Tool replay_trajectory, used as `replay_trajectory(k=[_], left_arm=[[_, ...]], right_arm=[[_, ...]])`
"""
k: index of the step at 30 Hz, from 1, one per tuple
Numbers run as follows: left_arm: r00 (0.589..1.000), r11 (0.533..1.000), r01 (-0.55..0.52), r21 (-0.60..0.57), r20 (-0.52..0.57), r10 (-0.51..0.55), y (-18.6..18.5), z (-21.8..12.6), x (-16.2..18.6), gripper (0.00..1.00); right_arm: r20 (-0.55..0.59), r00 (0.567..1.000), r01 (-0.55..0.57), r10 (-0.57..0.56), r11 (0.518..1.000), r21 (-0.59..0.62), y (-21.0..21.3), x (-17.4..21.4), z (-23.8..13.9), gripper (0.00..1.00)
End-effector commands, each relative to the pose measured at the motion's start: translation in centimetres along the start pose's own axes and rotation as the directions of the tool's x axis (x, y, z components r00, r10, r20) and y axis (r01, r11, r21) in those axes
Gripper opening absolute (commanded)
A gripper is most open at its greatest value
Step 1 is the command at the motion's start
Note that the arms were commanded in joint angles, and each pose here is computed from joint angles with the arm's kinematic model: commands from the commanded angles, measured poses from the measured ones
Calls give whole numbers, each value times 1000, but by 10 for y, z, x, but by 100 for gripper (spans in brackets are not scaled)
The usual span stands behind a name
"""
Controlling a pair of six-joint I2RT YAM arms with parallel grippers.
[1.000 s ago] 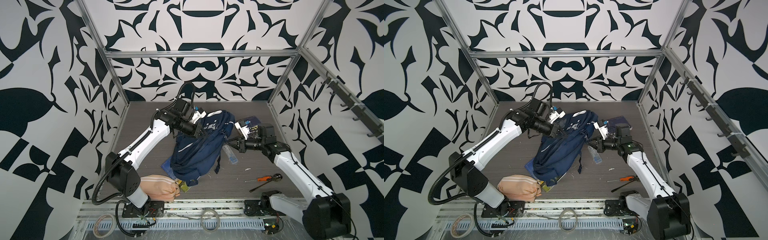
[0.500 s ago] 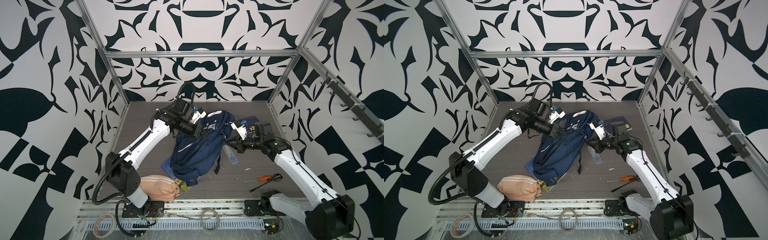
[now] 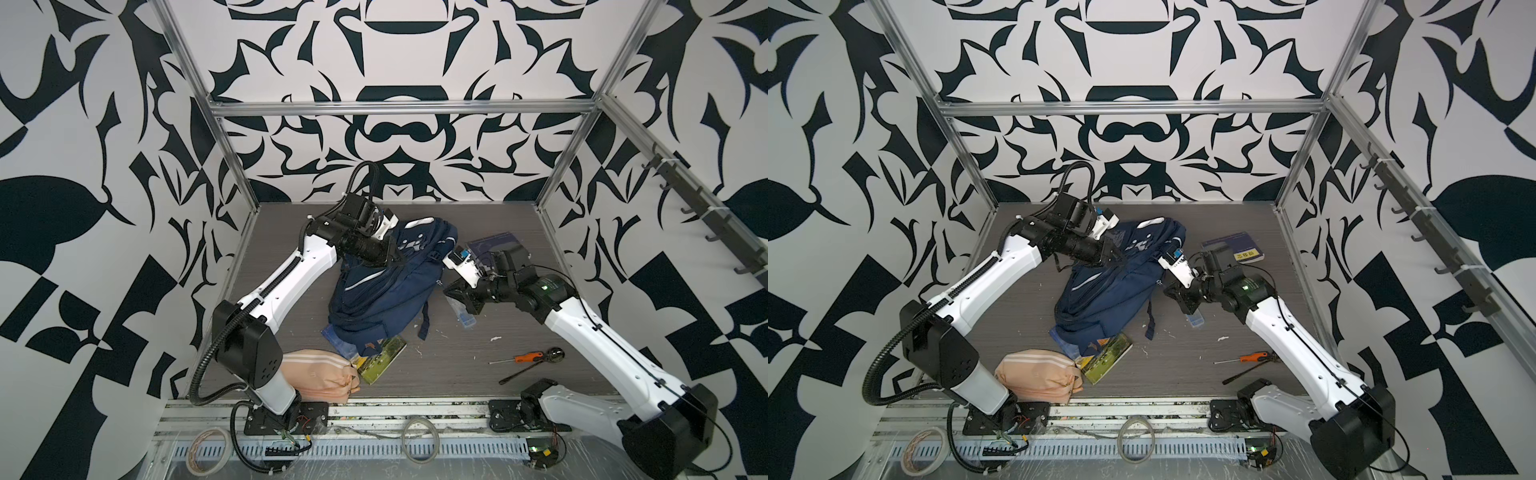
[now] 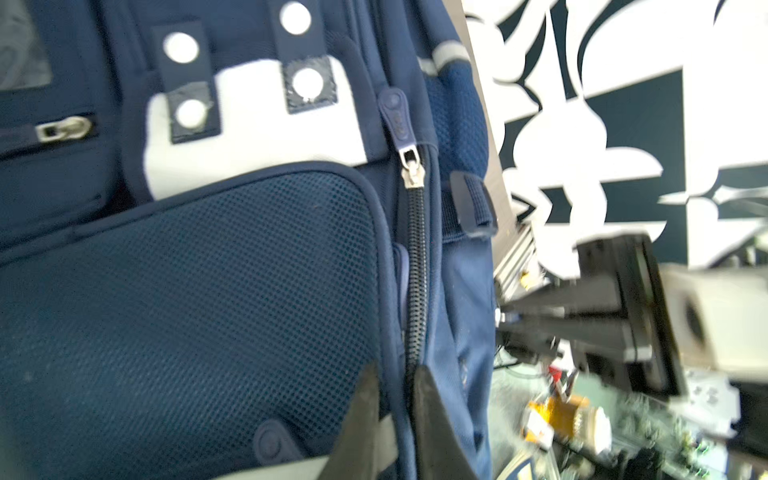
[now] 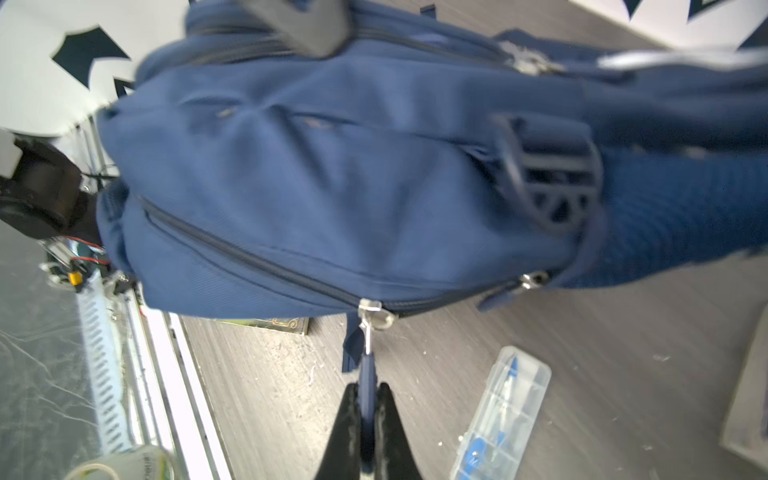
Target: Pack the student bag
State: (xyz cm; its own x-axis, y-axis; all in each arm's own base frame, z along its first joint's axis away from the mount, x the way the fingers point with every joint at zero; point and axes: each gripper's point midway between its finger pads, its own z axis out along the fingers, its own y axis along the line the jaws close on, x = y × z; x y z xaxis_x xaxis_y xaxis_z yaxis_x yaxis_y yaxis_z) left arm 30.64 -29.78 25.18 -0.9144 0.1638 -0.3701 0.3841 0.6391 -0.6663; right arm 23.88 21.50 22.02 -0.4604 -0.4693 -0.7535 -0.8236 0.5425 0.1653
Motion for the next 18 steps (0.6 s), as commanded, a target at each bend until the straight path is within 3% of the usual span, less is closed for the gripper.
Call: replay_trajectory(k=[1, 8, 14, 15, 17, 18], left_arm=[[965, 993, 108, -53, 244, -92, 15, -17, -64, 0], [869, 944, 330, 18, 385, -311, 27, -8, -112, 0], [865, 941, 334, 55, 378, -330, 30, 15, -134, 0], [873, 948, 314, 47, 378, -308, 30, 14, -134, 8], [902, 971, 239, -14, 374, -217, 31, 6, -128, 59], [917, 979, 199, -54, 362, -166, 34, 0, -122, 74]], right_arm=[[-35, 994, 100, -103, 993, -64, 28, -7, -2, 0], [-22, 989, 146, -149, 984, -101, 48, -21, 32, 0], [35, 992, 127, -125, 989, -74, 47, -37, 53, 0], [49, 992, 115, -112, 992, -49, 43, -36, 52, 0], [62, 997, 50, -49, 999, -17, 29, -30, 51, 0], [56, 998, 10, -9, 1000, -12, 22, -26, 49, 0]])
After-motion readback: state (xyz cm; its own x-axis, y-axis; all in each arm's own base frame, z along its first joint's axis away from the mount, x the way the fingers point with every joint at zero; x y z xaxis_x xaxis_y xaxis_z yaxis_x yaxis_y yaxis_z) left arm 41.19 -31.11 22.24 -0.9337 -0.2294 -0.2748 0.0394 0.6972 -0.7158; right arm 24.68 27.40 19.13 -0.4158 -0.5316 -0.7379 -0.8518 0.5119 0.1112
